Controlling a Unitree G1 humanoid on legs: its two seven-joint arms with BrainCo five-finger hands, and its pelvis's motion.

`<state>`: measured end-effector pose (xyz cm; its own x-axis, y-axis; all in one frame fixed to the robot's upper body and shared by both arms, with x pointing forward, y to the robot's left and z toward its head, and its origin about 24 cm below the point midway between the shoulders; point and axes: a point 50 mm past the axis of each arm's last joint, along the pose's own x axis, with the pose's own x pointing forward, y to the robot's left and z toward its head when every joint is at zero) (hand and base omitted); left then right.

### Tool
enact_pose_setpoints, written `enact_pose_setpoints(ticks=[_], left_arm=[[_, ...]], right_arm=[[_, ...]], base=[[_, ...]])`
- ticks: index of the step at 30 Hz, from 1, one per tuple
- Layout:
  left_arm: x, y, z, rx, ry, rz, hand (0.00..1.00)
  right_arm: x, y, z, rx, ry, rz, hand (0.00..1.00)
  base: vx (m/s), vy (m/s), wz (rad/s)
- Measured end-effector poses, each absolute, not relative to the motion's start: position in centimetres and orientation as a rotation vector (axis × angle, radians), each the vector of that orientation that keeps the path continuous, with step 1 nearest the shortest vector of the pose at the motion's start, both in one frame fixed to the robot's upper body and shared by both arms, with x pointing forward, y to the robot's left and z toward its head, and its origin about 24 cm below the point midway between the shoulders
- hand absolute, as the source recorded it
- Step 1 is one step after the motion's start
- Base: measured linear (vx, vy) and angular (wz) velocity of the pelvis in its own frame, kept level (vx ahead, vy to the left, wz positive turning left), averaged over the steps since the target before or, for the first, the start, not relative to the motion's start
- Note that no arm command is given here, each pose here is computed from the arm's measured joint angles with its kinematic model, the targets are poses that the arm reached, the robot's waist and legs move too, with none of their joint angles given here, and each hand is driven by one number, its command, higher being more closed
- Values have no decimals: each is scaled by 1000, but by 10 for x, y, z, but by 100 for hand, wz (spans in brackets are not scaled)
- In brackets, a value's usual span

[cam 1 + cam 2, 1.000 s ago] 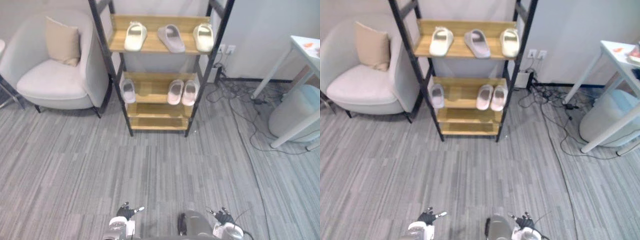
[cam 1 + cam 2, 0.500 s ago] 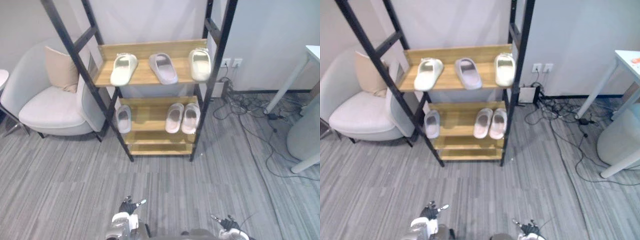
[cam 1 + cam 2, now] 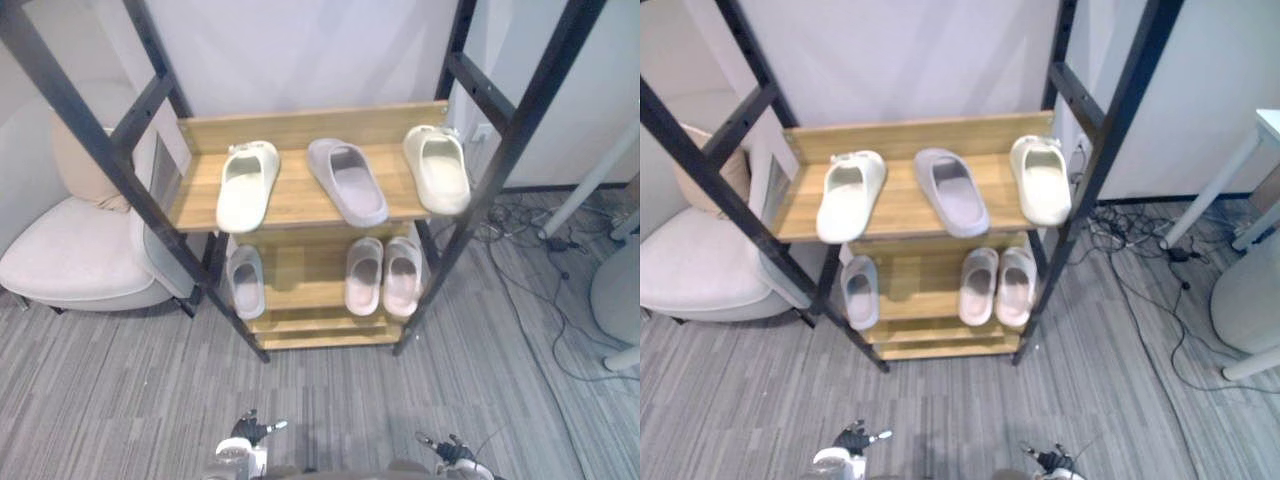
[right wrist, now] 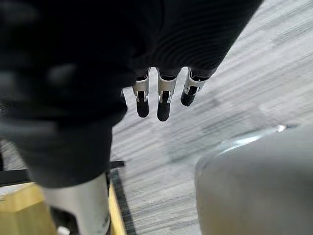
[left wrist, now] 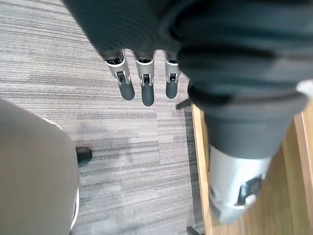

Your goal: Organize the slippers on the shoe rack

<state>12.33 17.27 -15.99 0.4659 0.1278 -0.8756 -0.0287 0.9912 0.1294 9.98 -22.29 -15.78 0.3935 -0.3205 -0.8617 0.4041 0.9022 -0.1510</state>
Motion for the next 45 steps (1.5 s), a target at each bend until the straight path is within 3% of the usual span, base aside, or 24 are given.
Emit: enact_pose_setpoints(ticks=[12,24,27,28,35,45], left_arm=[[116,164,-164,71,1118,85,0],[115,181,-163,115,1121,110,0],[115,184,-162,140,1121,118,0],[114,184,-163,152,1124,115,0],[116,181,-162,194,1110,76,0],[116,176,-162,244,1100,18,0]], right_arm=[[75,-243,-160,54,1140,-525,0],[103,-228,-156,30,1064,-441,0],[126,-228,-139,-29,905,-398,0],[143,-232,-117,-55,754,-392,0],[168,-235,-21,-183,263,-365,0],[181,-216,59,-260,-135,-292,0]], base=[[129,-89,17],[-83,48,6],[-109,-26,-4],[-64,-33,-3],[-5,-33,-3],[41,5,-2]])
